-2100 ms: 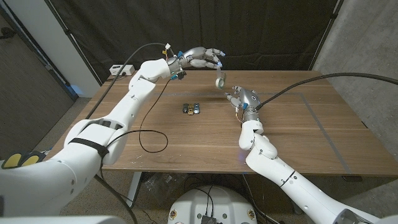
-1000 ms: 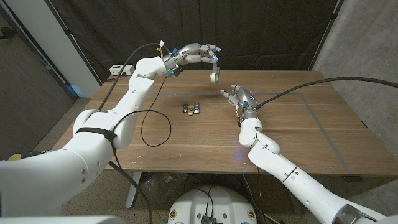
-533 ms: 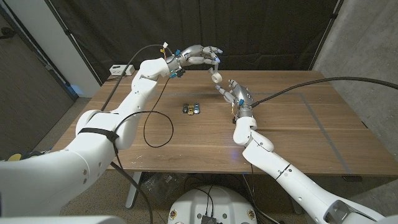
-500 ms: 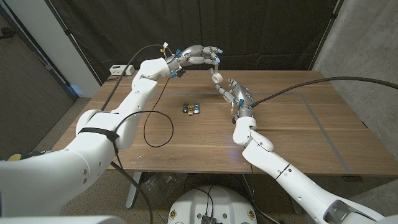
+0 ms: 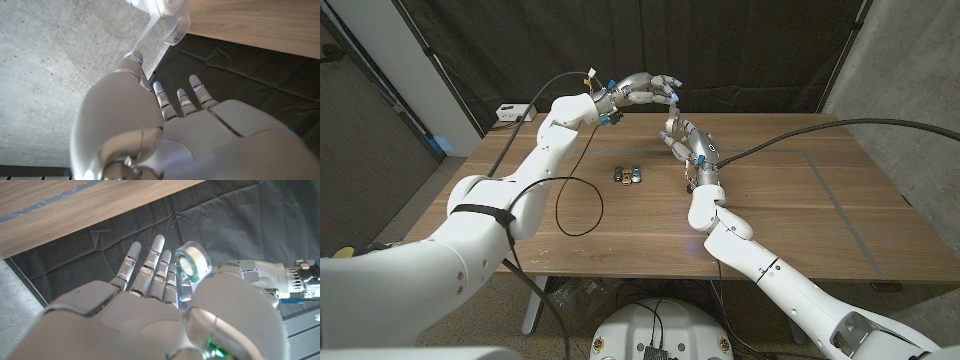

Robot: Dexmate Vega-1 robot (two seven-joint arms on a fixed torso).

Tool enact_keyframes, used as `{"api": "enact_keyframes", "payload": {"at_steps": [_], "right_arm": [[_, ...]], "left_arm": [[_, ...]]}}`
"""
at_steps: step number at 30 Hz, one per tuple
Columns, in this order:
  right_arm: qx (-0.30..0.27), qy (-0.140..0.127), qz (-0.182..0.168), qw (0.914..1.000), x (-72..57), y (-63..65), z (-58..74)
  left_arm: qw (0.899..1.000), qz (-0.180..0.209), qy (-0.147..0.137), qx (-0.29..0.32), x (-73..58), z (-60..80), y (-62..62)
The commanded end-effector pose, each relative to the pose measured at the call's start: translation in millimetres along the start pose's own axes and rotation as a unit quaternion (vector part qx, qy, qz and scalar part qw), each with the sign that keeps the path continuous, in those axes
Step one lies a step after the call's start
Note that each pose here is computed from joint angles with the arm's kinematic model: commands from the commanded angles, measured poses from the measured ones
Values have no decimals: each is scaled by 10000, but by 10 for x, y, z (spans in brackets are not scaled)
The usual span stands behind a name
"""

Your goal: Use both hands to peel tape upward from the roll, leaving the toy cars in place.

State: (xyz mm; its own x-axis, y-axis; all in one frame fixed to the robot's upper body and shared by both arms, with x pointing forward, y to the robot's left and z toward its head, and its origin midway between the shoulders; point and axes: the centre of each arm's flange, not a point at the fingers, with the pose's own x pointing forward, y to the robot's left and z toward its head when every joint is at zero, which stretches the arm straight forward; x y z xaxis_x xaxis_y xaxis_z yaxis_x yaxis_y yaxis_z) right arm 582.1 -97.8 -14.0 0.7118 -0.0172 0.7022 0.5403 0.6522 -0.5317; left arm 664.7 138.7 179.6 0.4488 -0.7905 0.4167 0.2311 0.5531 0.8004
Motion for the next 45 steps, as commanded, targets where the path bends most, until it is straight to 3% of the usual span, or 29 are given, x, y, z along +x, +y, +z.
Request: {"api": "enact_keyframes", "payload": {"at_steps": [1, 5, 10, 14, 19, 27, 38, 45], "right_arm": [[-176, -259, -119, 9994, 104, 75, 130], [-231, -259, -183, 9992, 121, 87, 149], [-193, -405, -637, 9970, 125, 110, 151], [-165, -381, -651, 9970, 151, 113, 156], [-67, -634, -827, 9945, 145, 130, 141], [-45, -792, -897, 9928, 140, 126, 110], [-376, -718, -850, 9931, 133, 146, 62], [-452, -714, -799, 9932, 165, 188, 16]], "left_arm": [[10000, 30, 20, -33, 33, -7, -54], [10000, 30, 35, -67, 32, -20, -63], [10000, 9, 35, -76, 33, -28, -68], [10000, -51, 19, -63, 52, -17, -77], [10000, -72, 1, -43, 61, -1, -81], [10000, -10, 4, -62, 44, -3, -68], [9985, 485, -207, -125, -16, 56, -67], [9960, 837, -316, -25, -119, 138, -41]]}}
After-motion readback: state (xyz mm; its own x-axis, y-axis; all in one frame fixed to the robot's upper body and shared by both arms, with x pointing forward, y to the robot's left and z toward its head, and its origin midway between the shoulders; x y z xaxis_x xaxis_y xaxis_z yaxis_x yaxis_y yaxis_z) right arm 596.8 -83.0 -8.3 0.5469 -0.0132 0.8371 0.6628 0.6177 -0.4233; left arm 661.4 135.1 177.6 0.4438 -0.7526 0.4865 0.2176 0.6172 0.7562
